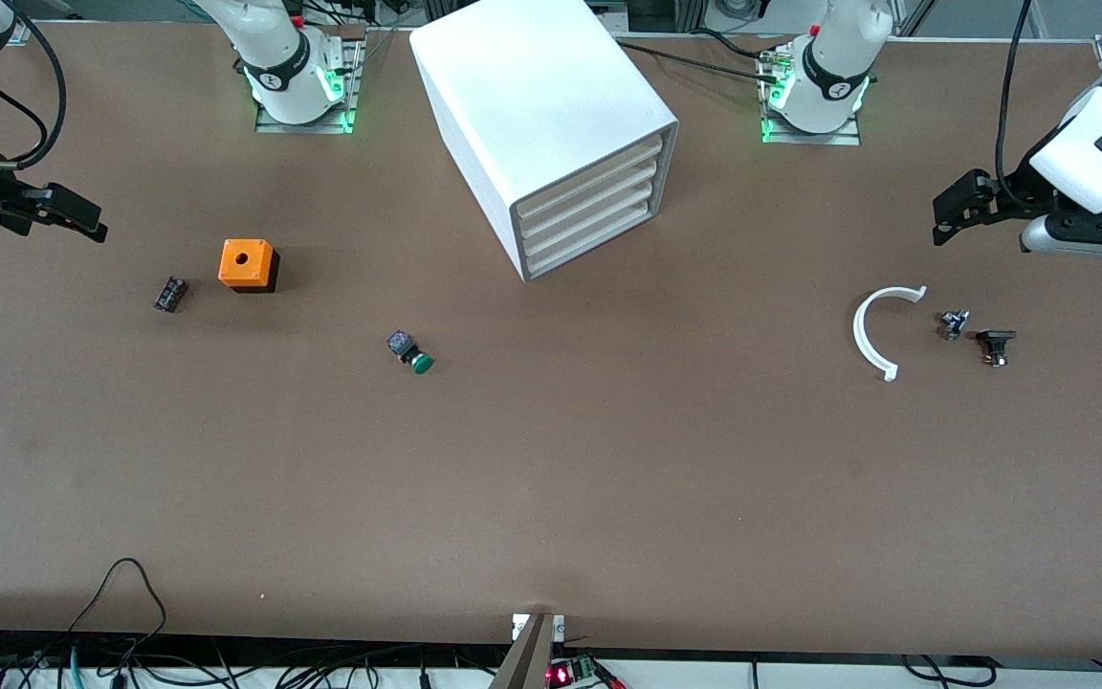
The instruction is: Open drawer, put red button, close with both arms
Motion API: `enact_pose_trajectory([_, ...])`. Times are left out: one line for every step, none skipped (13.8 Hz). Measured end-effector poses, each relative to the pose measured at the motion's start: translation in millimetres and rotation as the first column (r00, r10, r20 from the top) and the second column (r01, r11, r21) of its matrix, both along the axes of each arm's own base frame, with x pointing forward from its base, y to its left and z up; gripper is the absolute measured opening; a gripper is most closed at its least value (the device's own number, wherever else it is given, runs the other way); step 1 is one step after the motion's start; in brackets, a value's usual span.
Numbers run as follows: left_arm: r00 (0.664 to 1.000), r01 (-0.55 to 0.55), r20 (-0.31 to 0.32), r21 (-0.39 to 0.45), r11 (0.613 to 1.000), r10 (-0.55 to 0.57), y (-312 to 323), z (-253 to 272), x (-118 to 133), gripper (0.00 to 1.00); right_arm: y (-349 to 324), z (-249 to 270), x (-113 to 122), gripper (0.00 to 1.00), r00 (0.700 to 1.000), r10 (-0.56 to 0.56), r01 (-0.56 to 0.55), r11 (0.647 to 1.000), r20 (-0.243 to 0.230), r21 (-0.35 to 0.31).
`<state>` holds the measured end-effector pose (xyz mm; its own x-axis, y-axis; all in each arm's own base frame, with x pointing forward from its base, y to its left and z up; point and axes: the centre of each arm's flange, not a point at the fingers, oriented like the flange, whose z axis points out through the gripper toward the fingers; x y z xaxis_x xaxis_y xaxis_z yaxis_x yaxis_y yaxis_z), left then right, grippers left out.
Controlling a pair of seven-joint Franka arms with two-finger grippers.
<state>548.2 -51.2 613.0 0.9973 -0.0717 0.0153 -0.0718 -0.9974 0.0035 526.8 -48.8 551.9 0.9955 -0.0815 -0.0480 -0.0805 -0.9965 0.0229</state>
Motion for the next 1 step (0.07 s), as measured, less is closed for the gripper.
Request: enact_pose_trajectory([1.000, 0.000, 0.000, 0.000, 1.000, 0.000, -0.1, 0.0, 0.0, 1.00, 0.2, 0.3, -1.8, 1.00, 1.000, 0.000, 0.000, 1.000, 0.000, 0.000])
